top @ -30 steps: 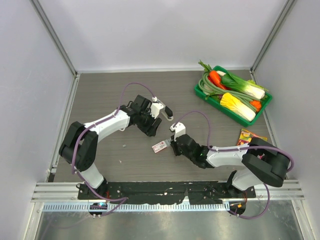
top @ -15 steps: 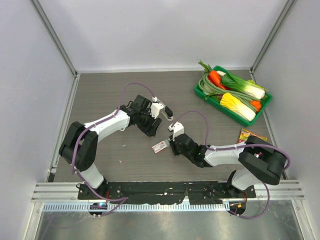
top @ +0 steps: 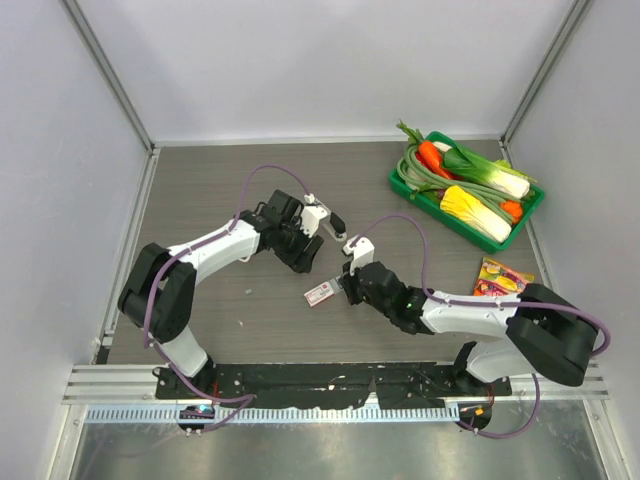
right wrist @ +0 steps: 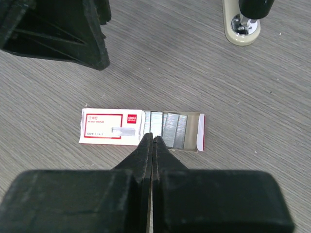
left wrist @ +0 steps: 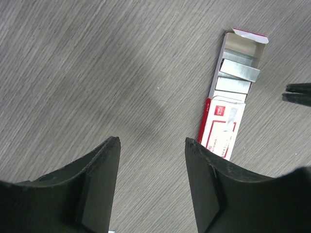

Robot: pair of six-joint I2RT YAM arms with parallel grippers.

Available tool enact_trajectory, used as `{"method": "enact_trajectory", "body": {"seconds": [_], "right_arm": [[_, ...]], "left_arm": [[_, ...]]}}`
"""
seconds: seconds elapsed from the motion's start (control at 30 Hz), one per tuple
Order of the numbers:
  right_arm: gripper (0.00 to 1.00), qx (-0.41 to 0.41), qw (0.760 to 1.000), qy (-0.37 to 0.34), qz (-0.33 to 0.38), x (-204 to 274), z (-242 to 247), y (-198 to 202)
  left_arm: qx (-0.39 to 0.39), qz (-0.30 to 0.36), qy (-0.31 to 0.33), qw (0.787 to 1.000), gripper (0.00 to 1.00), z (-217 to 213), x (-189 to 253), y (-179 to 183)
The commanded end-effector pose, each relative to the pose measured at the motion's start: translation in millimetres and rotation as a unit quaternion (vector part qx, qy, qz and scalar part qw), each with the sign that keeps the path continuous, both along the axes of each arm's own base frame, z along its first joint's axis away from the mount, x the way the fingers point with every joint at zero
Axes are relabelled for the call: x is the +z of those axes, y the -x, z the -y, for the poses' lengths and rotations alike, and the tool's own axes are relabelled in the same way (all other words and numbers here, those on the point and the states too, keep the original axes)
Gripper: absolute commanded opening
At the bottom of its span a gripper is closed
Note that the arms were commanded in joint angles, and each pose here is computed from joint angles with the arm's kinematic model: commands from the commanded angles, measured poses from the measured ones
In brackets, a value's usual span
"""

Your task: Unload the staples from the stapler

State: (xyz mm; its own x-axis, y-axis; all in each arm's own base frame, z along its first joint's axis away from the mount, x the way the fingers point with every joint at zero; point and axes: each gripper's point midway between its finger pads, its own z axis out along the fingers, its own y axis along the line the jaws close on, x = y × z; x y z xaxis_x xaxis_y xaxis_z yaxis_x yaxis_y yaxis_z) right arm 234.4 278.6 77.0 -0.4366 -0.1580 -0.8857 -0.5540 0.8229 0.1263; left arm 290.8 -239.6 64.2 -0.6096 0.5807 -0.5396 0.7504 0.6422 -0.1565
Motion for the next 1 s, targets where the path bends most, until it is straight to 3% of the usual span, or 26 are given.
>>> {"method": "enact_trajectory", "body": {"seconds": [0.0,0.43,0.97], "right_arm": [[0.01,0.002,1.0,-0.007,0.001,3,-9,-7],[0.01,-0.003,1.0,0.004,-0.026,-25,-7,-16],[0.01,-0.015,1.0,-0.023,-0.008,4,-3,-26]], "left_arm": [[-0.01,0.021,0.014,1.0,0.59,3,17,-4],[-0.01,0.022,0.012,1.0,0.59,2,17,-5],[-0.016,0.027,0.012,0.999,0.6,1,22,-4]]}}
